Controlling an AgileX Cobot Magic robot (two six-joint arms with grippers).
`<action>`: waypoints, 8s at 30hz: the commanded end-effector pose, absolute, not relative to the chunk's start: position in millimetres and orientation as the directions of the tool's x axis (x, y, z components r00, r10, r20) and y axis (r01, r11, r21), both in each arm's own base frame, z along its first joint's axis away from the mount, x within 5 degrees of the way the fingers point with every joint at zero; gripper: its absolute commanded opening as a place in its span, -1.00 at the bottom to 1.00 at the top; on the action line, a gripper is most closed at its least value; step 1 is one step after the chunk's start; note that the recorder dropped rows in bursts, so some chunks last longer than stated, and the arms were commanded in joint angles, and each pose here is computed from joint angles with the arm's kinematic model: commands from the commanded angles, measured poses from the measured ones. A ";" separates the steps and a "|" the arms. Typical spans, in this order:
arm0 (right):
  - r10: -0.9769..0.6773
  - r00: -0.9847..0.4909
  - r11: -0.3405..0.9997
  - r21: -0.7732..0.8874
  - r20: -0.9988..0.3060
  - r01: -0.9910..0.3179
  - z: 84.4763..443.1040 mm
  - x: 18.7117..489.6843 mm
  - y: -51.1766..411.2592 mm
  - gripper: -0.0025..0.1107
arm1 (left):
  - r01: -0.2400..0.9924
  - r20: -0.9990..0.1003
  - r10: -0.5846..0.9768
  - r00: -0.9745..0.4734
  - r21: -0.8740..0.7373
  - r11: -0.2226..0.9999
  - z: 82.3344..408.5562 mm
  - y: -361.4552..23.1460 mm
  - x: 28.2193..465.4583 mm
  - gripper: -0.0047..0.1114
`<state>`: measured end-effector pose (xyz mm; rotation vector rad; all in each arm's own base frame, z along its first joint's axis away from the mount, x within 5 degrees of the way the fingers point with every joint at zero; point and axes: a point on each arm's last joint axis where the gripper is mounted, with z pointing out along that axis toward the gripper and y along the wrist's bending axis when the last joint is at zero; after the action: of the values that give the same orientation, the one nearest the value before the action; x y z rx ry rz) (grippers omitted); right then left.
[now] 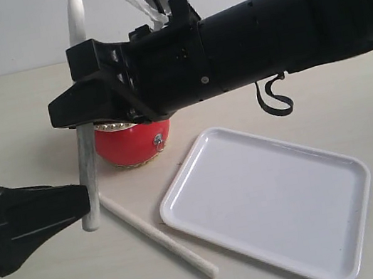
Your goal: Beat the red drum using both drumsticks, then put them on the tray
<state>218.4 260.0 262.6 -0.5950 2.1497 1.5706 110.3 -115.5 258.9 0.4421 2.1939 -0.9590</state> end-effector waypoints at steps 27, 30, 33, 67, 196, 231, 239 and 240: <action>-0.138 -0.838 0.274 0.793 -0.528 -0.545 253.6 207.9 275.6 -0.96 | 0.580 -0.655 0.106 -0.748 -0.568 0.583 242.4 -136.4 120.6 -0.08; -0.138 -0.838 0.274 0.793 -0.528 -0.545 253.6 207.9 275.6 -0.96 | 0.571 -0.666 0.088 -0.741 -0.554 0.606 242.3 -135.1 123.6 -0.25; -0.138 -0.838 0.274 0.793 -0.528 -0.545 253.6 207.9 275.6 -0.96 | 0.568 -0.667 0.084 -0.741 -0.554 0.608 242.4 -135.0 124.0 -0.41; -0.288 -0.671 0.436 0.530 -0.683 -0.727 325.6 162.4 214.6 -0.01 | 0.504 -0.732 -0.084 -0.676 -0.542 0.672 259.5 -104.6 126.0 -0.92; -0.819 -0.574 0.574 -0.013 0.005 -0.819 121.7 179.2 314.7 -0.03 | 0.376 -0.788 -0.195 -0.584 -0.476 0.795 258.1 -62.1 118.1 -0.92; -0.780 -0.625 0.625 -0.004 0.022 -0.781 123.9 177.3 313.5 -0.96 | 0.378 -0.789 -0.194 -0.582 -0.474 0.795 258.7 -62.1 118.3 -0.92; -0.723 -0.645 0.667 -0.008 -0.247 -0.745 256.1 191.5 260.5 -0.96 | 0.441 -0.816 -0.060 -0.575 -0.371 0.817 303.6 -62.9 120.7 -0.92; -0.694 -0.672 0.702 -0.036 -0.257 -0.711 272.2 203.3 236.6 -0.96 | 0.439 -0.801 0.009 -0.599 -0.319 0.840 312.4 -60.7 122.4 -0.92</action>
<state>191.5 264.8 251.3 -1.1746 2.6682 0.1563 120.7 -64.0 299.3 0.2829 2.0764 -0.7084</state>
